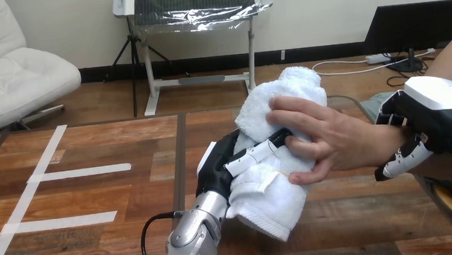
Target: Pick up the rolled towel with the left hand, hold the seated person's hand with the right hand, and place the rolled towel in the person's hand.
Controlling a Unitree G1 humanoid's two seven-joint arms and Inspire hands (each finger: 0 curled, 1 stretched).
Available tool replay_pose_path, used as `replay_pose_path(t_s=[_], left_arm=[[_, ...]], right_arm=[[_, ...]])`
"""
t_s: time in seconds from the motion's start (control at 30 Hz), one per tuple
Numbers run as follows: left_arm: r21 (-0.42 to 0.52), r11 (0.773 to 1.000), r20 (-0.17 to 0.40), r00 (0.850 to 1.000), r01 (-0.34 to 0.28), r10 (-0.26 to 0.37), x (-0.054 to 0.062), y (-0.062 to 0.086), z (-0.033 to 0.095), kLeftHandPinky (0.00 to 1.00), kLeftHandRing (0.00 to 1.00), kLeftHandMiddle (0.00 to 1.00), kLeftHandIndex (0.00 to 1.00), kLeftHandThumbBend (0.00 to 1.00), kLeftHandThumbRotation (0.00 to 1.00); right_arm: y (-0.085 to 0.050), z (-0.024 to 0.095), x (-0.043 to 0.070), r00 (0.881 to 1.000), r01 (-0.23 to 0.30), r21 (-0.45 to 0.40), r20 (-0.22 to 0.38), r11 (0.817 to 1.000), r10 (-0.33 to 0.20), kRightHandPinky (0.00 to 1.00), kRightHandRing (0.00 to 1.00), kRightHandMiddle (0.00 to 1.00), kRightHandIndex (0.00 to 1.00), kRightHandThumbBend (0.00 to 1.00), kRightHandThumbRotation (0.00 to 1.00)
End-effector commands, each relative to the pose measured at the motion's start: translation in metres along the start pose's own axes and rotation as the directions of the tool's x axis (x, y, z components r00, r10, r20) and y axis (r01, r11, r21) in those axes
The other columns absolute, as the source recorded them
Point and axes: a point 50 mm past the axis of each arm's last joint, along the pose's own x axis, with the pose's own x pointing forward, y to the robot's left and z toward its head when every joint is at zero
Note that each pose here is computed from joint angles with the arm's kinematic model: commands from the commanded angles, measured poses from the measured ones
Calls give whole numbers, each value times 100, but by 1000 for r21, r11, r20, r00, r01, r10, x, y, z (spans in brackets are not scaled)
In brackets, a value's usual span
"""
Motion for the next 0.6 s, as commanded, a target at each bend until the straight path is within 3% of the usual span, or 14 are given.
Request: replay_pose_path(t_s=[0.0,0.3,0.57], left_arm=[[6,970,130,961,245,-243,32,-83,40,20,28,36,46,69,7],[22,964,138,954,266,-267,29,-76,41,20,29,37,46,69,7],[64,960,144,950,271,-278,25,-67,42,21,29,37,46,70,7]], right_arm=[[-33,17,-6,986,144,5,86,990,-144,41,46,52,52,78,0],[-32,19,-8,984,152,-7,95,988,-151,40,45,54,58,80,0],[-31,23,-13,980,172,-29,109,985,-168,44,52,62,64,82,0]])
